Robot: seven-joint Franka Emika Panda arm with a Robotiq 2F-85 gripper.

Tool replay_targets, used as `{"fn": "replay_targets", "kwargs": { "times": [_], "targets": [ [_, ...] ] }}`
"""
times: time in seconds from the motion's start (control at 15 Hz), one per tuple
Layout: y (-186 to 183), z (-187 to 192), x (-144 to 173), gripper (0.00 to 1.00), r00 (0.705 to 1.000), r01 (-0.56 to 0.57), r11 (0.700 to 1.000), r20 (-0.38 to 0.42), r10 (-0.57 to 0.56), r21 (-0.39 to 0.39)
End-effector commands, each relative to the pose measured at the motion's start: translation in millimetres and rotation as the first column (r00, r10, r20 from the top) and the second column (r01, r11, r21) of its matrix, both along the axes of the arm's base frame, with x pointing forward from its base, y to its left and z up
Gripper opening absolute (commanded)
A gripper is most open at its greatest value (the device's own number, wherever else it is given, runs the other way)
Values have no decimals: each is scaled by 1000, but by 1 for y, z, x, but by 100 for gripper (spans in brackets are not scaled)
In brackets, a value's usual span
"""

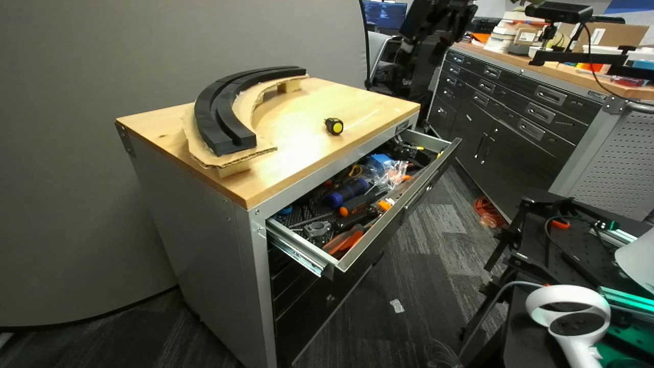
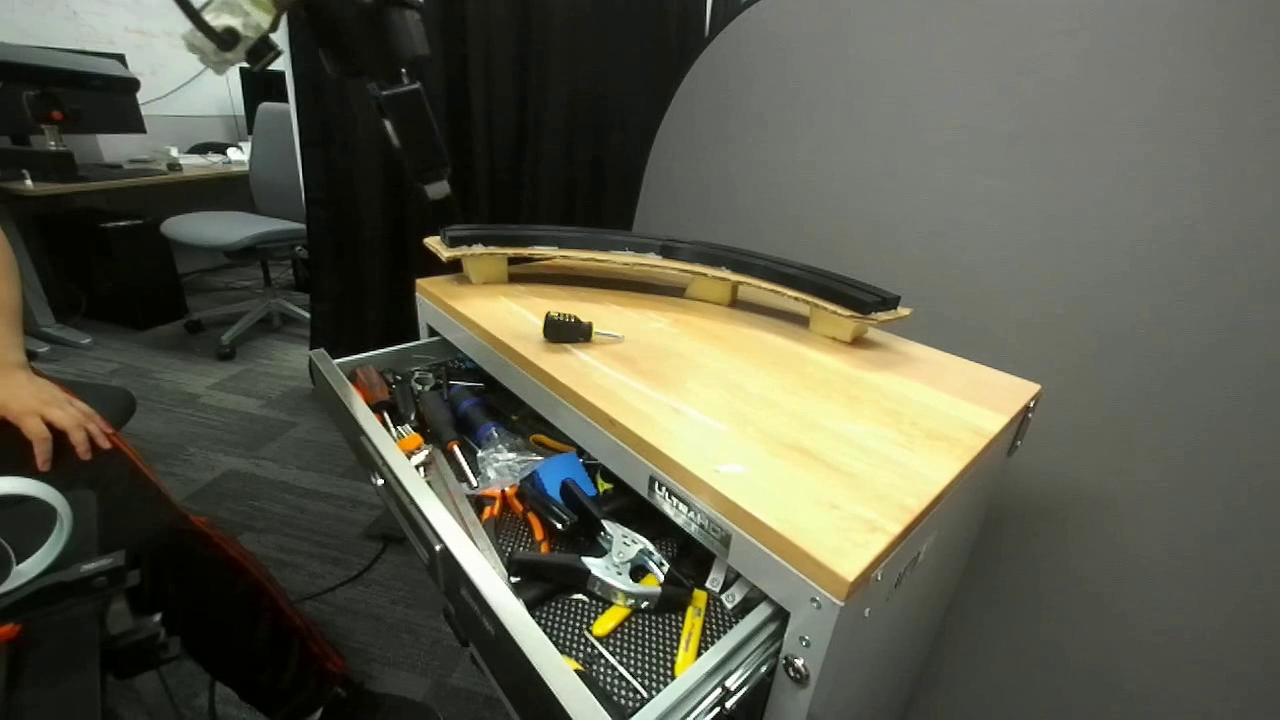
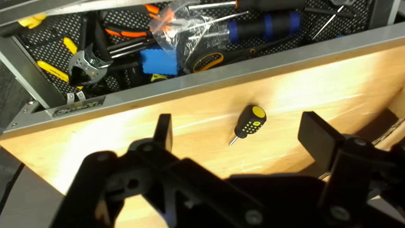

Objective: Pick up the black object on the table and put it in the drawer

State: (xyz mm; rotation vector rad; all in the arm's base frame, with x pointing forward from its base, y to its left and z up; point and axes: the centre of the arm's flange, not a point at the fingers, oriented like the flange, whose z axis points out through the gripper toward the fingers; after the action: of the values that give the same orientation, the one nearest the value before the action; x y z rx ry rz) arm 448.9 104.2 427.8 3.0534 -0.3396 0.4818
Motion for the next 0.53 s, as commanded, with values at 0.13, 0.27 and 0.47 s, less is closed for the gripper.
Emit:
{"fn": "replay_targets", "kwargs": {
  "times": [0.13, 0.27, 0.47],
  "targets": [
    [29, -23, 90, 100, 988, 147, 988, 51, -145, -47],
    [26, -34, 103, 100, 978, 201, 978, 60, -198, -48],
    [25, -48, 117, 100, 963, 263, 965, 67, -261, -19]
  ]
}}
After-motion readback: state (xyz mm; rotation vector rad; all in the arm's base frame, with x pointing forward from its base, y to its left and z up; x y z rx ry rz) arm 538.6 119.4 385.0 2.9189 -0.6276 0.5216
